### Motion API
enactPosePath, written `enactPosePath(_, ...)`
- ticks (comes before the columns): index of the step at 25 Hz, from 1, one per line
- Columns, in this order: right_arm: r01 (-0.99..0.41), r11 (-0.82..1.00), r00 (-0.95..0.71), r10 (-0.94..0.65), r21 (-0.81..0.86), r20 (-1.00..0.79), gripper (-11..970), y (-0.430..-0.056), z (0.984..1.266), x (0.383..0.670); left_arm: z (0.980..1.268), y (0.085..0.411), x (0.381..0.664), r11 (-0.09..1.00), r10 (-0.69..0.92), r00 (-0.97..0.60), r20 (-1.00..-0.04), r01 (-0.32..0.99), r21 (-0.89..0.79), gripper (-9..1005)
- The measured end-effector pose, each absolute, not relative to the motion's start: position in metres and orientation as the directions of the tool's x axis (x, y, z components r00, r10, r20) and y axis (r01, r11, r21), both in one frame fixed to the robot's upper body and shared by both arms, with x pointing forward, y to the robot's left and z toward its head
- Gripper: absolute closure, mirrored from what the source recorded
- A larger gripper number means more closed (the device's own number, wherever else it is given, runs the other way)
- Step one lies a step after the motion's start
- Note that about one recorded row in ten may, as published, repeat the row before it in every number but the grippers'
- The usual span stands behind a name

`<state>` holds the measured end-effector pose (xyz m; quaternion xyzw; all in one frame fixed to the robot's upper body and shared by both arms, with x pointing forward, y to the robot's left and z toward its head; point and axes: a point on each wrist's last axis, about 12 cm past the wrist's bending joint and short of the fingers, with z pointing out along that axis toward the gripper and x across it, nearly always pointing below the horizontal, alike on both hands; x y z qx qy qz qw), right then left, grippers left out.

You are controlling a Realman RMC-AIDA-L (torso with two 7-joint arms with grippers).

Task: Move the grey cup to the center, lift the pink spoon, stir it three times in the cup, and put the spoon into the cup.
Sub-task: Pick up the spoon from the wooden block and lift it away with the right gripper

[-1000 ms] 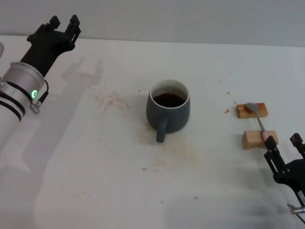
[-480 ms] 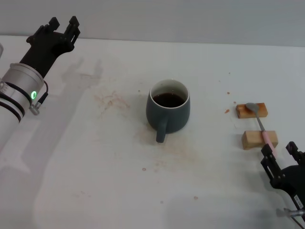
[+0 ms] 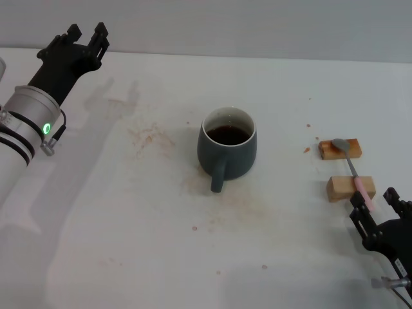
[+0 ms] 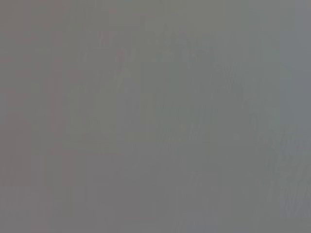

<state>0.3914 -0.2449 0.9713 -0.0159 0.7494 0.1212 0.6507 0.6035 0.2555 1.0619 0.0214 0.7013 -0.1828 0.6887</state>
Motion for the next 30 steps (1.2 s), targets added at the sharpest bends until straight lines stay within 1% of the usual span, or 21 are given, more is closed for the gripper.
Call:
enactPosePath(22,-0.206,0.963,-0.179,0.137,0.174,-0.974,369,-0.2463,0.9688,0.4009,1.0620,0.2537,0.6041,0.931,-0.223,-0.053,-0.973,0.284,-0.229,445)
enactPosePath(30,-0.209,0.962,-0.184,0.136,0.174,-0.974,431,-0.2459,0.9683,0.4008,1.0615,0.2538,0.6049,0.933,-0.222,-0.059,-0.973,0.279,-0.230,445)
